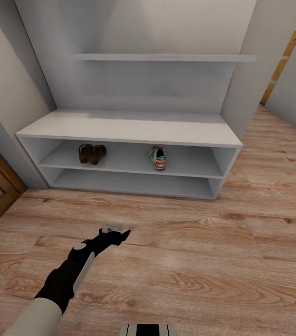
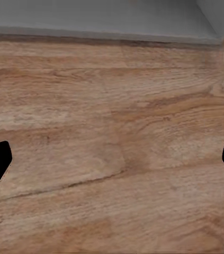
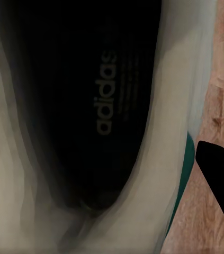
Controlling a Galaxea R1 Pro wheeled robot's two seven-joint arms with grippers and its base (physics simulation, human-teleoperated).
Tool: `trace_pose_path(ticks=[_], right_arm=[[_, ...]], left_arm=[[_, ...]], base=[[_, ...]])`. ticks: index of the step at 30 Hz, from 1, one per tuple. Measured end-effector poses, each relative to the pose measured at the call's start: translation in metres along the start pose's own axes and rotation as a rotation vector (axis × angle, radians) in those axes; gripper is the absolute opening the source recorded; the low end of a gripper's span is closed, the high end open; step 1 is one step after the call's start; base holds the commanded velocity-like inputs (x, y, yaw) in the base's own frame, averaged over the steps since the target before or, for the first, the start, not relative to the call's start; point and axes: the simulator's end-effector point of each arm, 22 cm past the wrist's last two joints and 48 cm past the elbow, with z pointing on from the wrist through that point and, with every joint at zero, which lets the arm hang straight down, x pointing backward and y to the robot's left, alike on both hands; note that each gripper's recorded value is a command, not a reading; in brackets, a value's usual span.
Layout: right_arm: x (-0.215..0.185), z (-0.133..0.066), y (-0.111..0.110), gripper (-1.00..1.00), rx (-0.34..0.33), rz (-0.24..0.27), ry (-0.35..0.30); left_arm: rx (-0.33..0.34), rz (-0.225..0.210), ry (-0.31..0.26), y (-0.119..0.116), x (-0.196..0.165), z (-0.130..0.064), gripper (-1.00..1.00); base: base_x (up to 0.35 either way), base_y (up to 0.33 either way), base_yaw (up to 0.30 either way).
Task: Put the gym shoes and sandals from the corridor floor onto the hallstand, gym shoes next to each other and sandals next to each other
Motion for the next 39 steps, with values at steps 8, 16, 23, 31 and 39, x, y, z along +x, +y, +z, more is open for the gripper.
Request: trace_pose_path(ticks=[8, 16, 23, 31, 39], right_arm=[[0.044, 0.0, 0.032, -1.0, -0.046, 0.004, 0.059], [0.117, -0.011, 0.106, -1.0, -0.15, -0.049, 0.147], [0.215, -0.076, 0.264, -1.0, -0.399, -0.352, 0.208], [0.333, -0.196, 0.392, -1.0, -0.662, -0.584, 0.298], [0.42, -0.284, 0.414, -1.0, -0.742, -0.745, 0.52]], left_arm=[[0.099, -0.043, -0.084, 0.044, 0.005, -0.027, 1.0], [0.217, -0.04, -0.208, 0.058, -0.001, -0.055, 1.0], [0.222, -0.041, -0.214, 0.058, -0.002, -0.056, 1.0], [0.231, -0.043, -0.215, 0.053, -0.002, -0.054, 1.0], [0.243, -0.051, -0.219, 0.044, -0.003, -0.051, 1.0]], base=[[0.0, 0.0, 0.0], [0.0, 0.0, 0.0], [0.0, 0.0, 0.0], [0.0, 0.0, 0.0], [0.0, 0.0, 0.0]])
